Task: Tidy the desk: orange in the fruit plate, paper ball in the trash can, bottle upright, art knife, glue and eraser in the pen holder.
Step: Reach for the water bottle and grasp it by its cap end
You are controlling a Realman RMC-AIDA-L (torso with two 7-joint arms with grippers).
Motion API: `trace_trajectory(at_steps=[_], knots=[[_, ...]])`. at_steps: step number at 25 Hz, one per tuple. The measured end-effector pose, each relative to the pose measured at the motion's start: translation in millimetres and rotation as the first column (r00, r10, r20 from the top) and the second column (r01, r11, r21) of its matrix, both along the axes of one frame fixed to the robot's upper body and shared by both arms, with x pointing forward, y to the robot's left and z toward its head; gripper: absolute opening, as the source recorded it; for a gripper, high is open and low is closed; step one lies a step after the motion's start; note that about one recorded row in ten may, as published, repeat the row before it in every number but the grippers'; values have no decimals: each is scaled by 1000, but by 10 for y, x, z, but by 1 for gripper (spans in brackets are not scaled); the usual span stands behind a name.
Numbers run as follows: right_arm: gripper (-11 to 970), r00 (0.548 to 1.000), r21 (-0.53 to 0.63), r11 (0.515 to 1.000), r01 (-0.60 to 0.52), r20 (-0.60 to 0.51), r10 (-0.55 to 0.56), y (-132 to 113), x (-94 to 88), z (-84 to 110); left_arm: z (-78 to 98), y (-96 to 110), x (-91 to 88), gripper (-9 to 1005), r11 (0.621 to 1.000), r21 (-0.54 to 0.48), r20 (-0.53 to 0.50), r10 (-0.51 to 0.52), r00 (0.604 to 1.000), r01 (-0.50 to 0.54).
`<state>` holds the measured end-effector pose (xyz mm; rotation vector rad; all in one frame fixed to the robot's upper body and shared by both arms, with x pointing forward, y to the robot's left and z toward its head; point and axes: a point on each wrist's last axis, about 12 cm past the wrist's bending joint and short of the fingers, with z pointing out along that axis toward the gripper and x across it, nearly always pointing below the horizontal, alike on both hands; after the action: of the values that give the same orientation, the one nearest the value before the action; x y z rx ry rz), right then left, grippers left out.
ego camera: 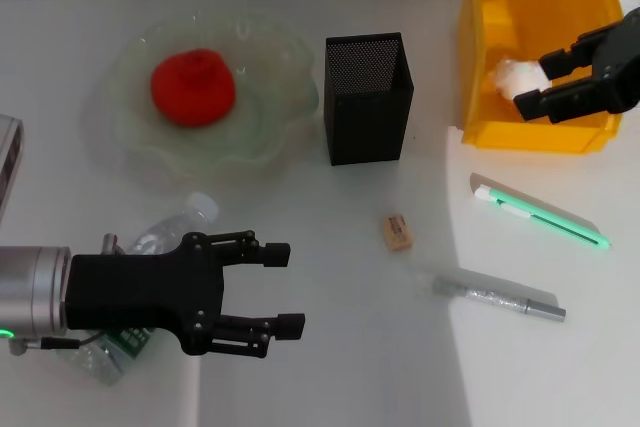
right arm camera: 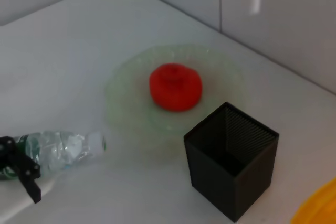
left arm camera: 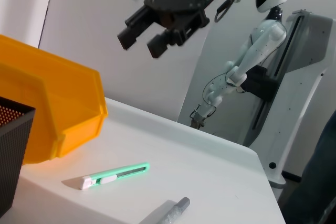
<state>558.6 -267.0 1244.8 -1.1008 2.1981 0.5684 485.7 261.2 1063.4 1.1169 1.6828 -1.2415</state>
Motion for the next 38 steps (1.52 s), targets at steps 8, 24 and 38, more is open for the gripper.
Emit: trace_trajectory(at_steps=[8, 24, 38], knots=[[607, 983, 23, 988, -150, -105, 151, 27, -82, -319, 6, 17, 6, 847, 1000, 0, 0, 7, 1000, -7], [607, 971, 534, 818, -216, 30, 236, -490, -676, -1497, 245, 171, 144, 847, 995, 67, -120, 78, 990, -70], [606, 991, 549, 826, -129, 31, 133, -618, -869, -1700, 1036, -105, 712, 846, 748, 610, -219, 477, 851, -262]])
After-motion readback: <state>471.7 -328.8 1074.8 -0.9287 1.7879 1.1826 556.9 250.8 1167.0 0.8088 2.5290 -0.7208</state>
